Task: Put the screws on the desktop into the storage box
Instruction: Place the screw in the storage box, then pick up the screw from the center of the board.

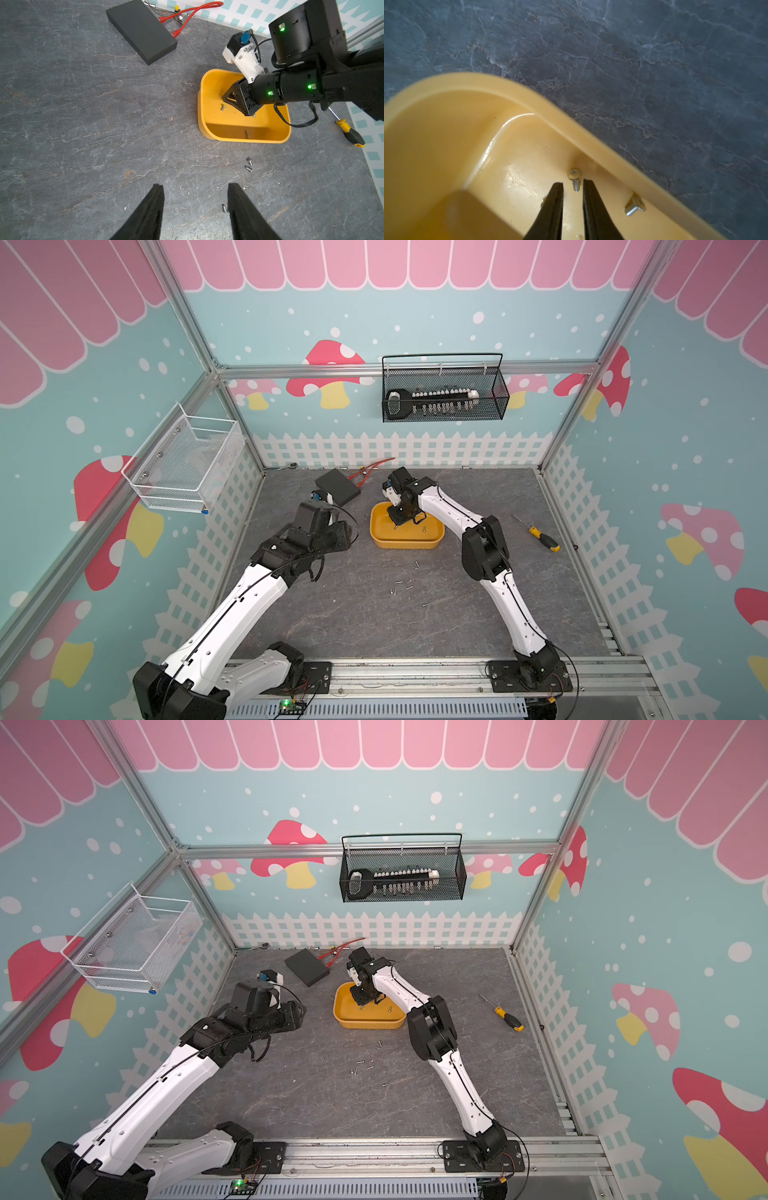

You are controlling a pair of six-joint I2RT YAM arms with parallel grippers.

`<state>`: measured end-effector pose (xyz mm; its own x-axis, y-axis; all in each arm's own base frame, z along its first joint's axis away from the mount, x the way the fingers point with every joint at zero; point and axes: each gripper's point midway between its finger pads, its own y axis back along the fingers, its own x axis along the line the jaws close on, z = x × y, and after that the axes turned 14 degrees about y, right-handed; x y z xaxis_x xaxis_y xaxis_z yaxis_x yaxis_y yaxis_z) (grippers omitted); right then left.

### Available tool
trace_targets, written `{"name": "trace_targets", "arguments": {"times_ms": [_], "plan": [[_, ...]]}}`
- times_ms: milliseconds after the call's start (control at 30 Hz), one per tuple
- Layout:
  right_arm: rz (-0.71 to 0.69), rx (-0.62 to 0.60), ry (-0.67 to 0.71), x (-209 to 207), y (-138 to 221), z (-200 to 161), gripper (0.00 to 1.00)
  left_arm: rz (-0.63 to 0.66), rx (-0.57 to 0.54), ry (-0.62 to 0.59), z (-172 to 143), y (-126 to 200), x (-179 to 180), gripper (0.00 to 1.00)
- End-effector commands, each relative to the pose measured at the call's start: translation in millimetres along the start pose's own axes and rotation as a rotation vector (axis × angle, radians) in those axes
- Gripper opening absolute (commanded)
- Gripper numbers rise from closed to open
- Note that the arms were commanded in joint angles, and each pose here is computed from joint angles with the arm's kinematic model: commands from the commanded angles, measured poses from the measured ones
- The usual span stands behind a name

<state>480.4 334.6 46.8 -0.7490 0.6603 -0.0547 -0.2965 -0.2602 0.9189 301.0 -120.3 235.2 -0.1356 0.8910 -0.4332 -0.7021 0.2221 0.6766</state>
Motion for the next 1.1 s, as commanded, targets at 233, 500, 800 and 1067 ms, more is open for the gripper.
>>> {"name": "trace_targets", "arguments": {"times_ms": [233, 500, 800, 1067], "plan": [[-0.138, -0.214, -0.005, -17, 141, 49, 0.25, -0.024, -0.001, -0.011, 0, 7, -2, 0.53], [-0.197, -0.260, -0.026, 3, 215, 14, 0.26, -0.042, 0.070, -0.016, -18, 0, -1, 0.52], [-0.234, -0.356, -0.171, 18, 273, -72, 0.26, -0.056, 0.241, -0.104, -92, -18, -27, 0.52], [-0.243, -0.390, -0.264, 28, 288, -136, 0.27, -0.114, 0.345, -0.150, -137, -45, -40, 0.53]]}}
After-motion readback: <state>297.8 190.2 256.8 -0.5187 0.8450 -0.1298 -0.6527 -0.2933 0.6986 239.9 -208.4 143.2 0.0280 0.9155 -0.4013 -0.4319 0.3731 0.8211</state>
